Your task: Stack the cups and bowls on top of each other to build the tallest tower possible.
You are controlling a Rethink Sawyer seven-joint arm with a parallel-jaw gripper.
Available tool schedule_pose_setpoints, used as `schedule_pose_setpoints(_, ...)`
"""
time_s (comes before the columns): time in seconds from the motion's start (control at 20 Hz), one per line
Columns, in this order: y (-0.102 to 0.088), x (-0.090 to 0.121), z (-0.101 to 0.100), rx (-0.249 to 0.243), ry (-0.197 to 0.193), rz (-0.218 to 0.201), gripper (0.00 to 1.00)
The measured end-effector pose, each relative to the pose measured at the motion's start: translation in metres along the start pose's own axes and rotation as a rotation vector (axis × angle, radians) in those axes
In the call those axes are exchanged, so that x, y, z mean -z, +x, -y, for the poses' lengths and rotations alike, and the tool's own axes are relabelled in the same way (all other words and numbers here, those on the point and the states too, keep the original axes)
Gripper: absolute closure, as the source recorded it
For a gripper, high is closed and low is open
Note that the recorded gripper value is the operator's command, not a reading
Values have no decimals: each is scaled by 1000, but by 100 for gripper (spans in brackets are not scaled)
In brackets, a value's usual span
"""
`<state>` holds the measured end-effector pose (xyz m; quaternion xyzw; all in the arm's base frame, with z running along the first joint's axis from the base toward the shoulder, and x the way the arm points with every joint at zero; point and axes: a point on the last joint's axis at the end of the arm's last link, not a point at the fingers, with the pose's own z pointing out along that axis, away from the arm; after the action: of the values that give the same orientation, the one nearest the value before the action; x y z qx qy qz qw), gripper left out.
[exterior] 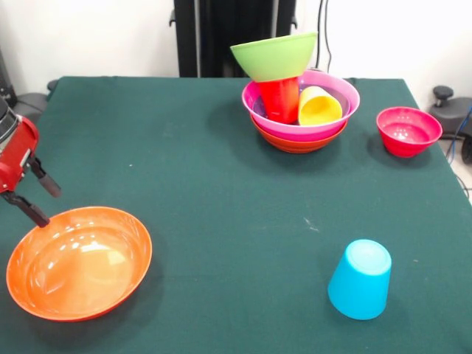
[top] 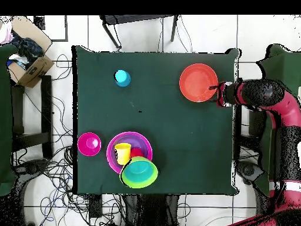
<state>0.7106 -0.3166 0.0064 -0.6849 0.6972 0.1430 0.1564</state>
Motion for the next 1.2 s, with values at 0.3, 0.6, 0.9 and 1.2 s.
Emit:
schedule_pose_setpoints(0.3, 9, 2, -5, -14, 5, 3, 0)
schedule_pose_setpoints(0.6, 18, -4, -13, -16, 3, 20, 0)
schedule_pose_setpoints(0.9, 22, -12, -18, 35, 2, 37, 0)
schedule_pose_setpoints(1.2, 23, -13, -23, 101, 1, 47, 0)
